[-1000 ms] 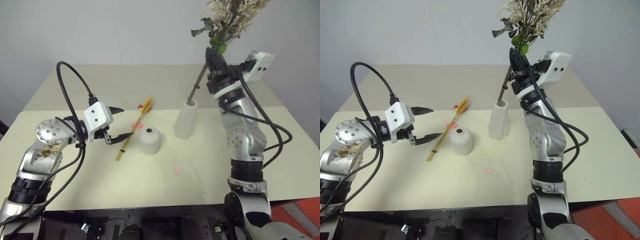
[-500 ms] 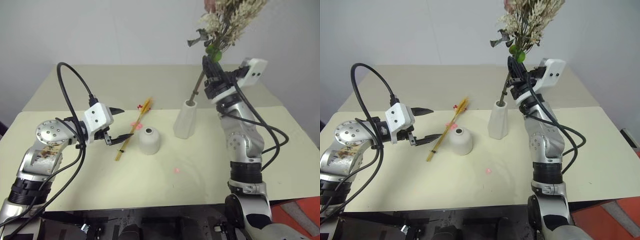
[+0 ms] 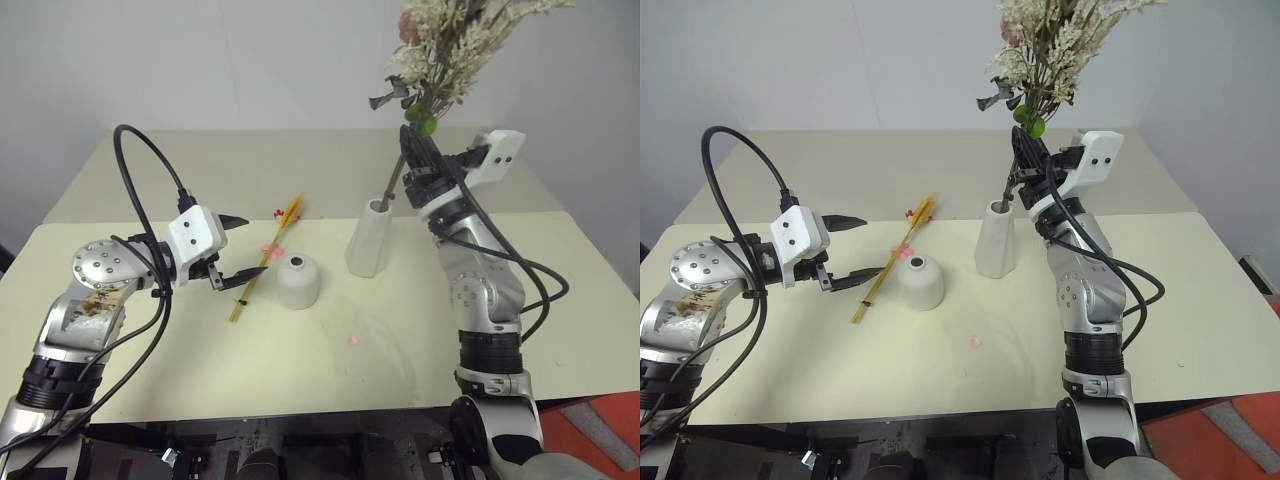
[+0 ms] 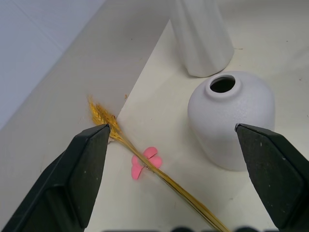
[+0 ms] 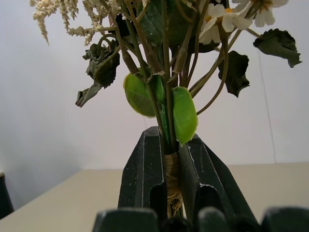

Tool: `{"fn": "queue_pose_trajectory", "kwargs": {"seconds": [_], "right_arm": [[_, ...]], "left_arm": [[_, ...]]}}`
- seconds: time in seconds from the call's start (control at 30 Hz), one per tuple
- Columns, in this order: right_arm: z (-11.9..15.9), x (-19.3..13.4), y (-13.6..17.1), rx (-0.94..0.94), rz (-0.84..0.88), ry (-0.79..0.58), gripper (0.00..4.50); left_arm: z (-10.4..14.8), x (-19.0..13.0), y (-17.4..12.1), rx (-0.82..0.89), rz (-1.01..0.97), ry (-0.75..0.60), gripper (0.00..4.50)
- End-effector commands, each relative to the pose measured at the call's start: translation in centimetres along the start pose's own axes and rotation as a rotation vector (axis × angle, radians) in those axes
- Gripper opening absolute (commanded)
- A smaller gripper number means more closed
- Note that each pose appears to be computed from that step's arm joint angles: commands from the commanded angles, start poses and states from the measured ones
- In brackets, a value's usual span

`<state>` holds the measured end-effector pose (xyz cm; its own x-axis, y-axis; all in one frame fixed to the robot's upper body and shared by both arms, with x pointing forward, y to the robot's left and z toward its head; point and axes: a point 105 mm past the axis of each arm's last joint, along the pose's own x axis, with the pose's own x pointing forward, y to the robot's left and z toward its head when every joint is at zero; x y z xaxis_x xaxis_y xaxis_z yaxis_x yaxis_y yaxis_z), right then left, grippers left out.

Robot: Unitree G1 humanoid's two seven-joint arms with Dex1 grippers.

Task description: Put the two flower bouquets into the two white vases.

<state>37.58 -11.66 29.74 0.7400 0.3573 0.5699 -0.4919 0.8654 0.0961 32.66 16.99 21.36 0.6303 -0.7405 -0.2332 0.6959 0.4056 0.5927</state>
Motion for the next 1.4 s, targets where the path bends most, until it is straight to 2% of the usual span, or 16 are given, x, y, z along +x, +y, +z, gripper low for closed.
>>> {"fn": "queue_pose_trajectory", "kwargs": {"seconds": [0.03, 0.37, 0.63, 0.8, 0.9, 1.07, 1.2, 1.27, 1.4], "right_arm": [[0.9, 0.5, 0.9, -0.024, 0.043, -0.048, 0.18], [-0.4, 0.4, 1.0, -0.022, 0.054, -0.017, 0.18], [-0.6, -0.3, 0.6, -0.027, 0.053, -0.01, 2.85], [-2.0, -2.2, 1.4, -0.113, 0.13, 0.133, 4.49], [-2.7, -4.0, 1.5, -0.182, 0.157, 0.243, 4.49], [-1.6, -6.3, 0.3, -0.256, 0.192, 0.392, 4.49], [0.0, -8.4, -1.5, -0.333, 0.213, 0.543, 4.49], [0.9, -9.5, -2.2, -0.377, 0.232, 0.622, 4.49], [2.4, -10.5, -2.7, -0.405, 0.257, 0.69, 4.49]], "left_arm": [[1.4, -0.2, 0.9, 0.045, 0.025, -0.034, 4.5], [1.4, -0.4, 0.7, 0.04, 0.03, -0.031, 4.5], [1.3, -0.4, 0.6, 0.037, 0.03, -0.031, 4.5], [1.1, -0.4, 0.6, 0.031, 0.04, -0.022, 4.5], [0.3, -0.5, 1.4, -0.013, 0.122, 0.045, 4.5], [0.4, -1.1, 2.1, -0.088, 0.196, 0.079, 4.5], [-1.6, -0.9, 2.6, -0.179, 0.251, 0.264, 4.5], [-2.5, -0.5, 2.1, -0.185, 0.208, 0.404, 4.5], [-2.6, -0.4, 1.2, -0.209, 0.087, 0.485, 4.5]]}}
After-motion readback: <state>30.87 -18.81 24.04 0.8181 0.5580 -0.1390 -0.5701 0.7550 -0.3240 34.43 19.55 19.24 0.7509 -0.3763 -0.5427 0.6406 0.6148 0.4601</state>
